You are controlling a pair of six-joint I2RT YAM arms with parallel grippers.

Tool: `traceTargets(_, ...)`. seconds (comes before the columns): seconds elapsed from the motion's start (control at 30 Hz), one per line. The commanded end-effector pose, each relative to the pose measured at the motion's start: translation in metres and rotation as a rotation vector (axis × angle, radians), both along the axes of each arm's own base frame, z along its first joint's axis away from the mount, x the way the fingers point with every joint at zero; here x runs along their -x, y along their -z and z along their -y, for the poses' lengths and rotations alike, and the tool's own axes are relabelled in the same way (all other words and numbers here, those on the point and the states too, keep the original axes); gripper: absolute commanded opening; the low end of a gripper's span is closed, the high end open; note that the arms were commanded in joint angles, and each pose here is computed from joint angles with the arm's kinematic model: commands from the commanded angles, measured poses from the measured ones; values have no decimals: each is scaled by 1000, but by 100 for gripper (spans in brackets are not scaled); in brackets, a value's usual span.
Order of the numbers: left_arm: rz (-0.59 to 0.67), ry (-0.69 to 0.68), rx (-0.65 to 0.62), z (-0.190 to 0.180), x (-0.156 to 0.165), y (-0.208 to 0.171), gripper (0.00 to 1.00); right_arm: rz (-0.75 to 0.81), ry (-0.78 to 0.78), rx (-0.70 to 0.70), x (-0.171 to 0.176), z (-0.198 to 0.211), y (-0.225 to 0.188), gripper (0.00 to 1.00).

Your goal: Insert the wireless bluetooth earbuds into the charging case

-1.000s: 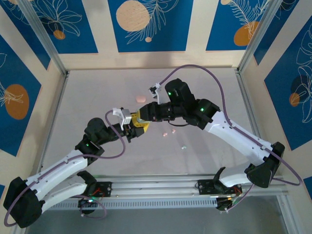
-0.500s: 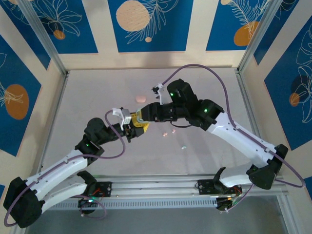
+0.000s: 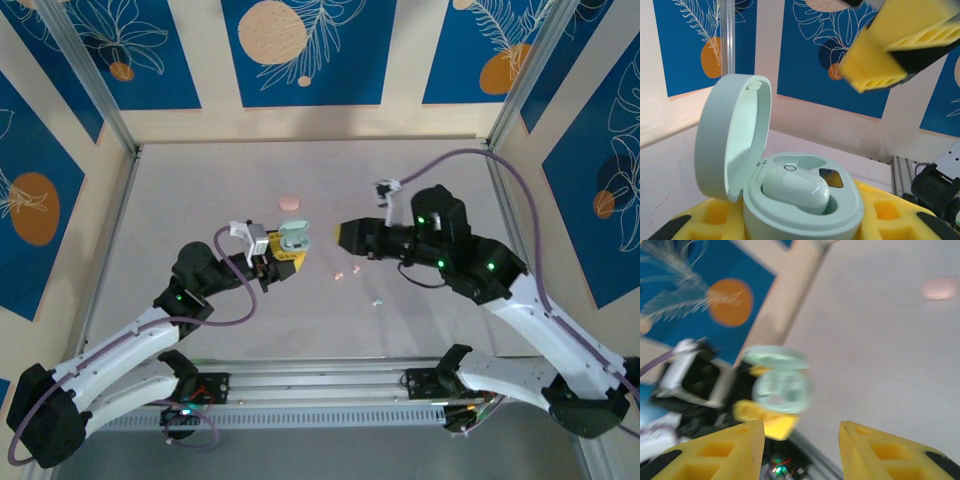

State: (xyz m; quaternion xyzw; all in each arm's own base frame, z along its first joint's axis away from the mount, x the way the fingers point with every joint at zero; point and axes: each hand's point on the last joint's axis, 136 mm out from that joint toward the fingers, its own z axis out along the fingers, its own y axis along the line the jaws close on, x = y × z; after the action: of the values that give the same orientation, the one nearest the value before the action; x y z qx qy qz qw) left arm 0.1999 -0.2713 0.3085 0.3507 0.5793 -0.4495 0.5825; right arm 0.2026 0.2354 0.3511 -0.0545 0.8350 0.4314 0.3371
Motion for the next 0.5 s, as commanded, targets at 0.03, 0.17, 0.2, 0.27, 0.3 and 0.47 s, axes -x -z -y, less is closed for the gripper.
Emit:
traceTargets(0.03, 75, 10, 61, -4, 10, -28, 26, -246, 359, 168, -23, 84, 97, 45)
traceTargets(0.17, 77, 9, 55, -4, 10, -29, 26, -511, 358, 145, -18, 101, 181, 44)
traceTargets(0.2, 77, 9, 55, -4, 10, -29, 26, -564, 360, 141, -16, 102, 198, 45)
traceTargets(0.27, 72, 12, 57, -2, 9, -30, 26, -656, 360, 154, -13, 104, 229, 44)
traceTargets(0.3, 69, 15, 57, -2, 9, -30, 26, -694, 359, 165, -11, 104, 239, 44)
traceTargets(0.47, 63, 10, 61, -1, 7, -29, 26, -805, 315, 212, -9, 89, 270, 45)
